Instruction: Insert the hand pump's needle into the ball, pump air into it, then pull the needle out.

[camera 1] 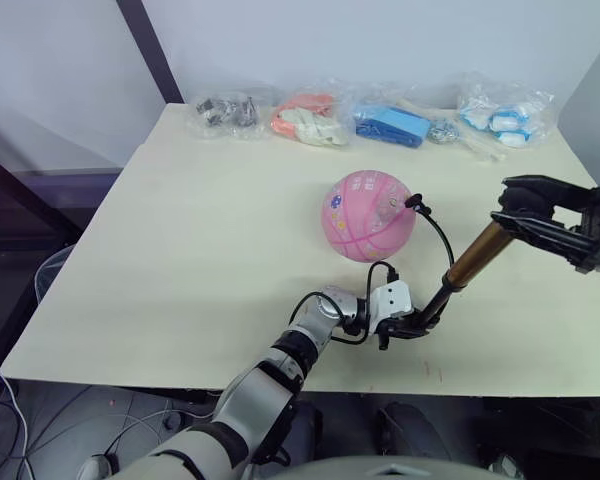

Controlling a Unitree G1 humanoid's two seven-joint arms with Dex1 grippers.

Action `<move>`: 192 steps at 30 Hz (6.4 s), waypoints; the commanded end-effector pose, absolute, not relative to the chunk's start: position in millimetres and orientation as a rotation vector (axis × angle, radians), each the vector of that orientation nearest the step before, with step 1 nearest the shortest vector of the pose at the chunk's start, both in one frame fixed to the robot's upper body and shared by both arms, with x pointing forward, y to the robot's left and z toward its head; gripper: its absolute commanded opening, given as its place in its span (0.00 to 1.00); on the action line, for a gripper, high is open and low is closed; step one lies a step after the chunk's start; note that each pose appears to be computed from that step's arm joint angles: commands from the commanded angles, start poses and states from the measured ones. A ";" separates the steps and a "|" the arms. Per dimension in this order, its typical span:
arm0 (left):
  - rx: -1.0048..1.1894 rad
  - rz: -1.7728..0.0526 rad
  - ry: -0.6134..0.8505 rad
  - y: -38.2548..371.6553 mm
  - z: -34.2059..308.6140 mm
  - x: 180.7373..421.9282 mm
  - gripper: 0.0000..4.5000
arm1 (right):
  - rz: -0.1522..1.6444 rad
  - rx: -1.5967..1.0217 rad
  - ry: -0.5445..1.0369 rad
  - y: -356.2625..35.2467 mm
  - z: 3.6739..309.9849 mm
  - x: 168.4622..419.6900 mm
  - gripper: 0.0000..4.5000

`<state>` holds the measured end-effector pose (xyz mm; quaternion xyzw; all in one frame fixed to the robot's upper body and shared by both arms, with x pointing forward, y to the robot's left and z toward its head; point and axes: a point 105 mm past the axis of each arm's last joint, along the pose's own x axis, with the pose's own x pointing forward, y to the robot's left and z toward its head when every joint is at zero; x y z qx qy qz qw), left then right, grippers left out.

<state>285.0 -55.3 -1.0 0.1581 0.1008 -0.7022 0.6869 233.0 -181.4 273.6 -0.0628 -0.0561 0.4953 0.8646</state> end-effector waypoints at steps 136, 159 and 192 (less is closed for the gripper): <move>0.357 -1.564 0.399 -35.5 -35.2 270.9 0.24 | 0.992 -0.101 0.223 -148.5 90.5 239.6 0.47; 0.371 -1.572 0.407 -35.7 -38.6 268.3 0.24 | 1.066 -0.165 -0.253 -174.9 299.8 233.3 0.47; 0.374 -1.570 0.397 -38.2 -37.3 269.5 0.24 | 0.887 -0.034 0.194 -144.4 68.0 243.1 0.47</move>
